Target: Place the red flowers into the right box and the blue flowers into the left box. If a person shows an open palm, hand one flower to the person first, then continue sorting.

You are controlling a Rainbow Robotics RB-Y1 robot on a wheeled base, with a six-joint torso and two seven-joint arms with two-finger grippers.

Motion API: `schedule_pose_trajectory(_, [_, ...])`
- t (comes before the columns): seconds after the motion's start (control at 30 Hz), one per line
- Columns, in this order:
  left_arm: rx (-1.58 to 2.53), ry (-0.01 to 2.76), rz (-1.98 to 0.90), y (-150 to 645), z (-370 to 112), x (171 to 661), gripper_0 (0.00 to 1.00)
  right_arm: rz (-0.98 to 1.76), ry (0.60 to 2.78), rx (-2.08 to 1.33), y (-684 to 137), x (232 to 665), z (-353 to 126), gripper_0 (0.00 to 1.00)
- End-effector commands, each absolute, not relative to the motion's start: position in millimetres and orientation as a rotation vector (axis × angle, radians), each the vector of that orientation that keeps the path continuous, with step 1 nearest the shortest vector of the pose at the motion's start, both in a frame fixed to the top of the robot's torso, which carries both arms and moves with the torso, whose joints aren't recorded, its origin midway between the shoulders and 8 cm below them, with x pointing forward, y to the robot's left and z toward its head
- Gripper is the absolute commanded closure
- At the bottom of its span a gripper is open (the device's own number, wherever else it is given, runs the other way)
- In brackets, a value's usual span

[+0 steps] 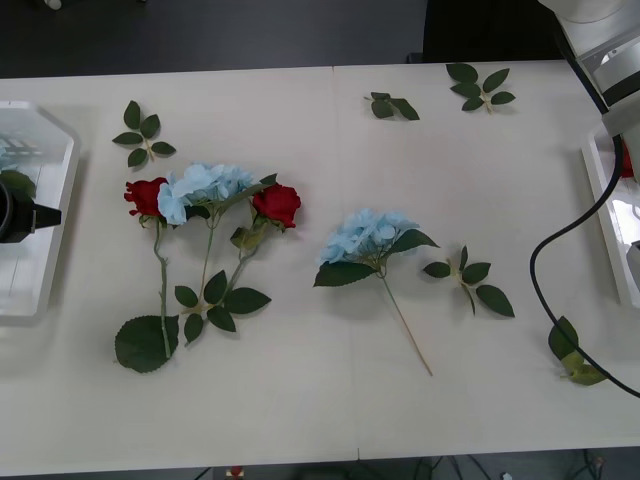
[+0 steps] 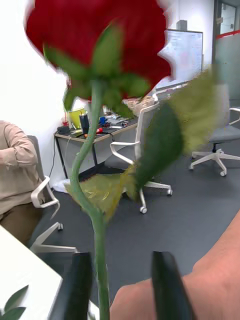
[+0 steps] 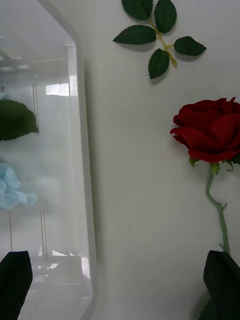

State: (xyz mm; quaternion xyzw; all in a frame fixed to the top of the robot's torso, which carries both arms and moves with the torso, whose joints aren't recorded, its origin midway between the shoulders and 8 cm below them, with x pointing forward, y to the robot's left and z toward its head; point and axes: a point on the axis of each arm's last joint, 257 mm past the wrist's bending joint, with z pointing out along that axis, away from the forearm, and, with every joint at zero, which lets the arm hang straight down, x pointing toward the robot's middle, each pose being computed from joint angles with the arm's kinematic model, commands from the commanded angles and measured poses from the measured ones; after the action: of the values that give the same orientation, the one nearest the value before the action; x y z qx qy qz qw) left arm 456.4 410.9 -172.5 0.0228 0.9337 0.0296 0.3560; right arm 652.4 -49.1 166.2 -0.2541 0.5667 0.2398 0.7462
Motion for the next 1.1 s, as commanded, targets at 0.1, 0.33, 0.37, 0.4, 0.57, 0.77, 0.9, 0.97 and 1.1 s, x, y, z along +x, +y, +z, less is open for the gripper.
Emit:
schedule_pose_trajectory(0.1, [0.07, 2.359, 0.129, 421, -144, 465, 0.0, 0.597, 1.178, -0.587, -22, 633, 199, 0.2])
schedule_pose_trajectory(0.33, [0.07, 2.359, 0.129, 421, -144, 465, 0.0, 0.696, 1.211, -0.617, -12, 622, 190, 0.04])
schedule_pose_trajectory(0.37, [0.07, 2.359, 0.129, 421, -144, 465, 0.0, 0.705, 1.228, -0.641, -9, 619, 183, 0.04])
schedule_pose_trajectory(0.4, [0.07, 2.359, 0.129, 421, -144, 465, 0.0, 0.716, 1.242, -0.653, -9, 618, 178, 0.04])
schedule_pose_trajectory(0.57, [0.07, 2.359, 0.129, 421, -144, 465, 0.0, 0.791, 1.349, -0.739, -5, 605, 127, 0.04])
schedule_pose_trajectory(0.77, [0.07, 2.359, 0.129, 421, -144, 465, 0.0, 0.817, 1.559, -0.816, -10, 593, 28, 0.04])
schedule_pose_trajectory(0.9, [0.07, 2.359, 0.129, 421, -144, 465, 0.0, 0.767, 1.716, -0.844, -27, 582, -42, 0.04])
schedule_pose_trajectory(0.97, [0.07, 2.359, 0.129, 421, -144, 465, 0.0, 0.739, 1.799, -0.849, -43, 574, -71, 0.04])
schedule_pose_trajectory(1.1, [0.07, 2.359, 0.129, 421, -144, 465, 0.0, 0.638, 1.967, -0.921, -85, 545, -118, 0.04])
